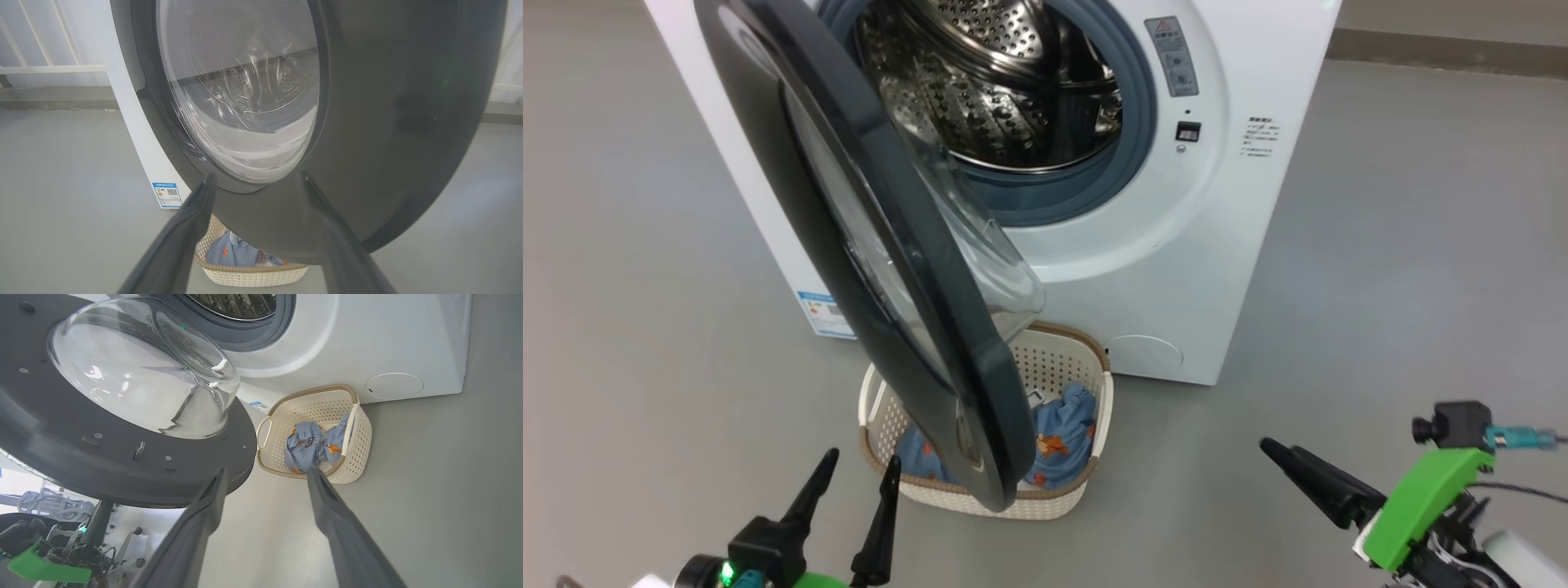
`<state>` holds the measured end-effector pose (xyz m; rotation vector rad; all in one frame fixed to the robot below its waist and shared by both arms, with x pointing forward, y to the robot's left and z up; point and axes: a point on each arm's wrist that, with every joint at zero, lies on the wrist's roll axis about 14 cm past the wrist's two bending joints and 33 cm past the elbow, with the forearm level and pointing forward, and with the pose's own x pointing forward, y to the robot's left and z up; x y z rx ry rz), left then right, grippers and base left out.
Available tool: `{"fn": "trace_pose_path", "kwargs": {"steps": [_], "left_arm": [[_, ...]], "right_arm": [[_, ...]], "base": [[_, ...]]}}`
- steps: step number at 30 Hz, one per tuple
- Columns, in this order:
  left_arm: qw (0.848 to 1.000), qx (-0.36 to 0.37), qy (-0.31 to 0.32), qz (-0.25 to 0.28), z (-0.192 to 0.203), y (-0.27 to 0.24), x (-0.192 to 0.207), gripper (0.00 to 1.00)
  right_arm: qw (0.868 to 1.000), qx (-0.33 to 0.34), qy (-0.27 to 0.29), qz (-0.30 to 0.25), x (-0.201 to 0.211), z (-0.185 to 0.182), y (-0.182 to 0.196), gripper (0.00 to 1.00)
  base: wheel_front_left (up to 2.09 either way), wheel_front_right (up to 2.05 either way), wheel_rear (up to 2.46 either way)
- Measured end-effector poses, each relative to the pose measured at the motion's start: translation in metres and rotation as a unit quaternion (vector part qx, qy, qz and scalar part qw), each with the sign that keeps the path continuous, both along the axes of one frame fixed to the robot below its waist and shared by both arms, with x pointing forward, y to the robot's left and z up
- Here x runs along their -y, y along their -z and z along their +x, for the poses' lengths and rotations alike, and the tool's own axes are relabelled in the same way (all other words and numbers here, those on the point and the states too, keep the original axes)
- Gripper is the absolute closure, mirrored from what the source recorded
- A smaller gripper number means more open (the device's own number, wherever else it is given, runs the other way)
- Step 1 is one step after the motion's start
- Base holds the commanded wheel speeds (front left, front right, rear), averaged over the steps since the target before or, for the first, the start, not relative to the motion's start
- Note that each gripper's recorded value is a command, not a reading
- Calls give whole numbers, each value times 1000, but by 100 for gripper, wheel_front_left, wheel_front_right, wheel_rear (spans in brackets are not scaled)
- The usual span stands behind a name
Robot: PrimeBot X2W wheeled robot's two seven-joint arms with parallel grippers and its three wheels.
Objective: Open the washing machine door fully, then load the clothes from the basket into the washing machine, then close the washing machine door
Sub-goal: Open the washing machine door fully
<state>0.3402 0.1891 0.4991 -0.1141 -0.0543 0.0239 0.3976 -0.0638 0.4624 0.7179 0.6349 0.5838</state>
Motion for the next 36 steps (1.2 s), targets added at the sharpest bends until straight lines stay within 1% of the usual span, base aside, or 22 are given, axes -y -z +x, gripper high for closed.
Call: {"fn": "trace_pose_path", "kwargs": {"steps": [6, 10, 12, 17, 21, 22, 25, 27, 36], "left_arm": [[1000, -5, 5, -1, -4, 4, 1, 0], [1000, -4, 10, -1, -4, 4, 4, 0], [1000, -7, 13, -2, -5, 6, 6, 0], [1000, -6, 20, -2, -1, 6, 10, 0], [1000, -6, 21, -2, 0, 6, 11, 0], [1000, -7, 21, -2, 1, 6, 10, 0], [1000, -7, 20, -2, 1, 6, 9, 0], [1000, -6, 18, -2, 1, 6, 9, 0], [1000, -2, 9, -1, 1, 3, 3, 0]], "right_arm": [[996, 9, 77, -34, 47, -7, 18, 0], [989, 33, 123, -71, 82, -10, 25, 0], [985, 46, 149, -78, 96, -10, 25, 0], [971, 96, 176, -132, 124, -13, 27, 0], [963, 124, 175, -163, 132, -12, 26, 0], [960, 137, 182, -166, 135, -7, 20, 0], [942, 196, 211, -171, 145, 12, -10, 0], [931, 234, 218, -177, 144, 18, -27, 0], [897, 301, 231, -225, 140, 3, -40, 0]], "base": [[0, 0, 0], [0, 0, 0], [0, 0, 0], [0, 0, 0], [0, 0, 0], [0, 0, 0], [0, 0, 0], [0, 0, 0], [0, 0, 0]]}}
